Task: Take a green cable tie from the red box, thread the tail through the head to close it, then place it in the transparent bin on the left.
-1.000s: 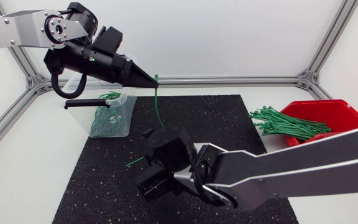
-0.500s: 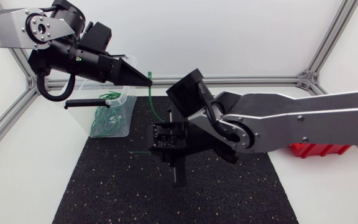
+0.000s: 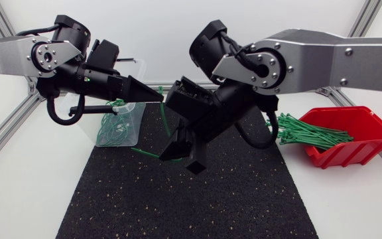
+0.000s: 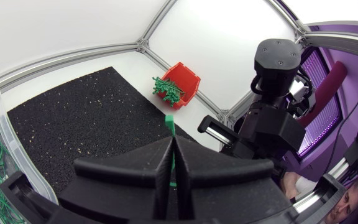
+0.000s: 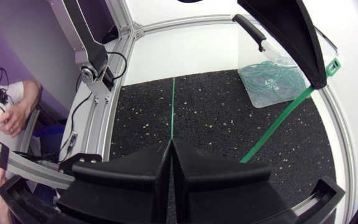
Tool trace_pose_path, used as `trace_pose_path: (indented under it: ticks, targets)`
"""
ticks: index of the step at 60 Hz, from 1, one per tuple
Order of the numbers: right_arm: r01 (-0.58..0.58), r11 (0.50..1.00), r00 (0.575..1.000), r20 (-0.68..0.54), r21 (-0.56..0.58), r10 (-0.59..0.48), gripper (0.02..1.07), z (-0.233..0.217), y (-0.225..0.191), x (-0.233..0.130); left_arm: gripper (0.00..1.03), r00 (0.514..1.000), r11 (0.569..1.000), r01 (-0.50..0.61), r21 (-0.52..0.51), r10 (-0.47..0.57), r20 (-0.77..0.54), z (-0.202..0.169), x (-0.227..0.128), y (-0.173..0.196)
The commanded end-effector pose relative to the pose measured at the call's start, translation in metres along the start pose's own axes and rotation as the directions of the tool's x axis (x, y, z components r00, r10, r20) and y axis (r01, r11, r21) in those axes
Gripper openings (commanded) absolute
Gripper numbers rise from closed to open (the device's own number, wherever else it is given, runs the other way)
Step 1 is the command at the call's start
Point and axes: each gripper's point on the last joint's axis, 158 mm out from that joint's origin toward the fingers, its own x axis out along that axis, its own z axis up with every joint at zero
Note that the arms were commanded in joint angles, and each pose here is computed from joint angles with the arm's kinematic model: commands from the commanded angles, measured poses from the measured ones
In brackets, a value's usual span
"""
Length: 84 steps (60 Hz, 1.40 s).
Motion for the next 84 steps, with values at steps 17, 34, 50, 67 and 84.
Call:
trace_pose_path:
  ticks: [17,34,50,67,84]
  targets:
    - [-0.092,0.974,0.996,0.037,0.207,0.086,0.07,-0.002,0.007,-0.011,0.03,0.999,0.999,0.014,-0.042,-0.012,0.048,-0.004,0.004,-0.007]
    - [-0.173,0.931,0.983,0.109,0.321,0.145,0.07,0.007,0.005,-0.022,0.03,0.996,0.999,0.009,-0.039,-0.006,0.091,-0.002,0.007,-0.008]
    - [-0.240,0.857,0.968,0.182,0.455,0.174,0.08,0.013,-0.002,-0.034,0.03,0.991,1.000,-0.011,-0.025,0.015,0.132,-0.001,0.009,-0.008]
    - [-0.305,0.787,0.947,0.257,0.536,0.192,0.07,0.019,-0.013,-0.048,0.03,0.986,0.998,-0.032,-0.047,0.039,0.161,0.002,0.008,0.000]
    - [-0.317,0.749,0.941,0.289,0.583,0.173,0.08,0.009,-0.027,-0.053,0.03,0.984,0.999,-0.028,-0.045,0.035,0.176,0.006,0.009,0.002]
